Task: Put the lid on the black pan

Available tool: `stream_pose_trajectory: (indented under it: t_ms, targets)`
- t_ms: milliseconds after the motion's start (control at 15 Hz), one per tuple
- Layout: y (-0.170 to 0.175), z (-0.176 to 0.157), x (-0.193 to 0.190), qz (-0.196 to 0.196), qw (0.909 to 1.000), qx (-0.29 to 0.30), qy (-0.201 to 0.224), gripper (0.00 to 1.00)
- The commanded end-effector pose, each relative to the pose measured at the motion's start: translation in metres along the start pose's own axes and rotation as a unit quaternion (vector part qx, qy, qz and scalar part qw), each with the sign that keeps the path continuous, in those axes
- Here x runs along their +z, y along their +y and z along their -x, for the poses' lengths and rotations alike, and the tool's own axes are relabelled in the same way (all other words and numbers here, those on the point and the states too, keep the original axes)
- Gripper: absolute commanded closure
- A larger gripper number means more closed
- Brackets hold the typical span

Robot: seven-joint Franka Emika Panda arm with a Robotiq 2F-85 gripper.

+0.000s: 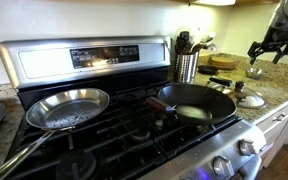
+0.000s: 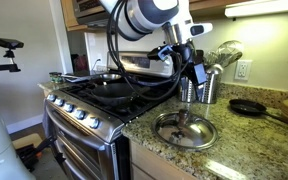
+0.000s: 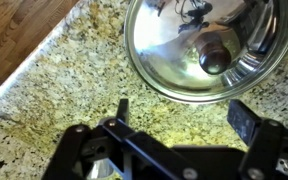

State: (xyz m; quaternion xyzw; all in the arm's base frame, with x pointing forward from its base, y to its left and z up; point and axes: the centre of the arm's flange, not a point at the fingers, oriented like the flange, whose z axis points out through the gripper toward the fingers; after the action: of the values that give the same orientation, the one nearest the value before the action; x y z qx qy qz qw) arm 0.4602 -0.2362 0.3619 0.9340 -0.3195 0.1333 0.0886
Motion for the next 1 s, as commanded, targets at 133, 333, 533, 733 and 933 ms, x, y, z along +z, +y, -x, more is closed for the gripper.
stream_pose_trajectory:
  t_ms: [133,333,533,733,933]
  targets:
    - [-0.019,-0.019,0.049,-0.040,0.9991,0.007,-0.015,0.00]
    - [-0.031,-0.023,0.065,-0.055,0.9980,0.010,-0.029,0.00]
    - [-0.042,-0.028,0.078,-0.059,0.9972,0.011,-0.044,0.00]
    - [-0.052,-0.026,0.088,-0.052,0.9971,0.010,-0.054,0.00]
    - [-0.061,-0.021,0.099,-0.047,0.9966,0.004,-0.068,0.00]
